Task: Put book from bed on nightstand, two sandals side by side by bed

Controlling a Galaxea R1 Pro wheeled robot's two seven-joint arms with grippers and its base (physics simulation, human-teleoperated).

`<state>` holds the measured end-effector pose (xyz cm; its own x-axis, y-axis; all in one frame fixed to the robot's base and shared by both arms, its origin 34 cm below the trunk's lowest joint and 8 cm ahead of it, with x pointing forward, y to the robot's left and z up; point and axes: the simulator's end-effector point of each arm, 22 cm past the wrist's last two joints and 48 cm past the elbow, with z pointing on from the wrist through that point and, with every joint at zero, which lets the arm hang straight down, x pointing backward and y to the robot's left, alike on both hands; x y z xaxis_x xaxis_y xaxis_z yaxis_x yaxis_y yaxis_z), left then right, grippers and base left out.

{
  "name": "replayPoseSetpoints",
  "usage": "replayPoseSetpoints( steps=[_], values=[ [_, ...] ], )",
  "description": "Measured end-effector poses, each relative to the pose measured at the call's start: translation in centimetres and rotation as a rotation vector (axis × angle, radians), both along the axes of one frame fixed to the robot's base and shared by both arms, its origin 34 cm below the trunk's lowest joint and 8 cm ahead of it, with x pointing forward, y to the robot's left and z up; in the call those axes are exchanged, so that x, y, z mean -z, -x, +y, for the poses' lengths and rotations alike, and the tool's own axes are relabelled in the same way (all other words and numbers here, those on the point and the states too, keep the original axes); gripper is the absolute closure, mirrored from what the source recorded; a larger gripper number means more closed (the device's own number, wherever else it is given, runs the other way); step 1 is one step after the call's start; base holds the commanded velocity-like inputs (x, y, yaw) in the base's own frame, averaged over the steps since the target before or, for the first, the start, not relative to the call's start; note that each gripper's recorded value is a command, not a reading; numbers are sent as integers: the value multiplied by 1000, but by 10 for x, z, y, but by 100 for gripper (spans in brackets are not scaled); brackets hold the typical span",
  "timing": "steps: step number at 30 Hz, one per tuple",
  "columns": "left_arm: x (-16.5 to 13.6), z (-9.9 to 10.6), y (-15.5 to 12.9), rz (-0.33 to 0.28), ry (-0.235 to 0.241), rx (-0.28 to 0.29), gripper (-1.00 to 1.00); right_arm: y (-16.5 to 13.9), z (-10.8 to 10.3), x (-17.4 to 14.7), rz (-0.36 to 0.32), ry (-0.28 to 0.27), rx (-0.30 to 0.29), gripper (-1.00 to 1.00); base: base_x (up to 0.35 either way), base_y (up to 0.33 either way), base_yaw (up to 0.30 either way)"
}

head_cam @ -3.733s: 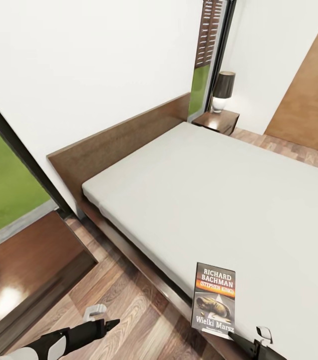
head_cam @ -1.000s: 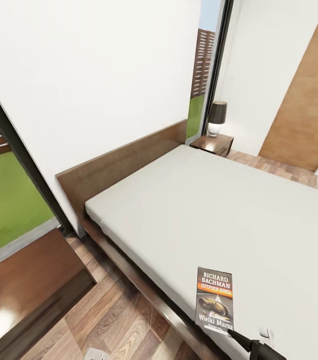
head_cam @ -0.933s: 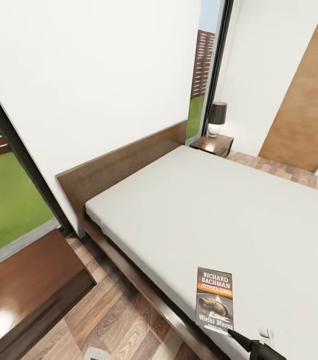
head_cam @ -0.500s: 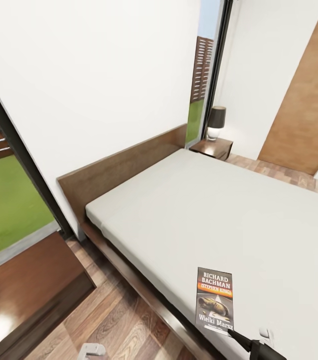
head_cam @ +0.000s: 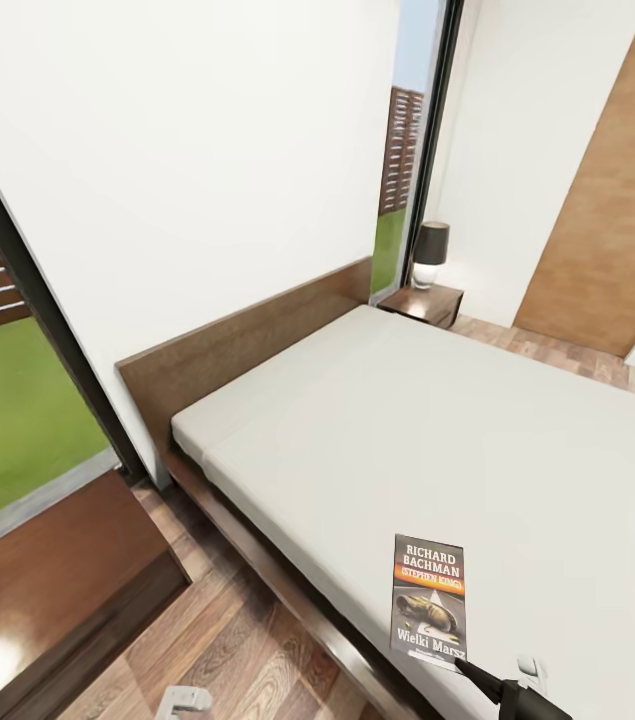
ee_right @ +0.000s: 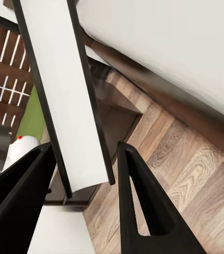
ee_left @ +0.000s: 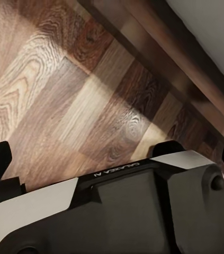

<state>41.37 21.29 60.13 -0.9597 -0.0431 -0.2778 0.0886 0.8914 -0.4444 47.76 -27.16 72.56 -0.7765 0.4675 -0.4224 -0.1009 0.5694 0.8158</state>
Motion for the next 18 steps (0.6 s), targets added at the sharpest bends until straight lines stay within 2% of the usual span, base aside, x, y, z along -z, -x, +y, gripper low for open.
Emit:
replayPoseSetpoints(
  steps=[18],
  values=[
    [-9,-2,-10,-29,2,3,-100,-7,0,-10,-30,1,0,100,0,0,0]
  ],
)
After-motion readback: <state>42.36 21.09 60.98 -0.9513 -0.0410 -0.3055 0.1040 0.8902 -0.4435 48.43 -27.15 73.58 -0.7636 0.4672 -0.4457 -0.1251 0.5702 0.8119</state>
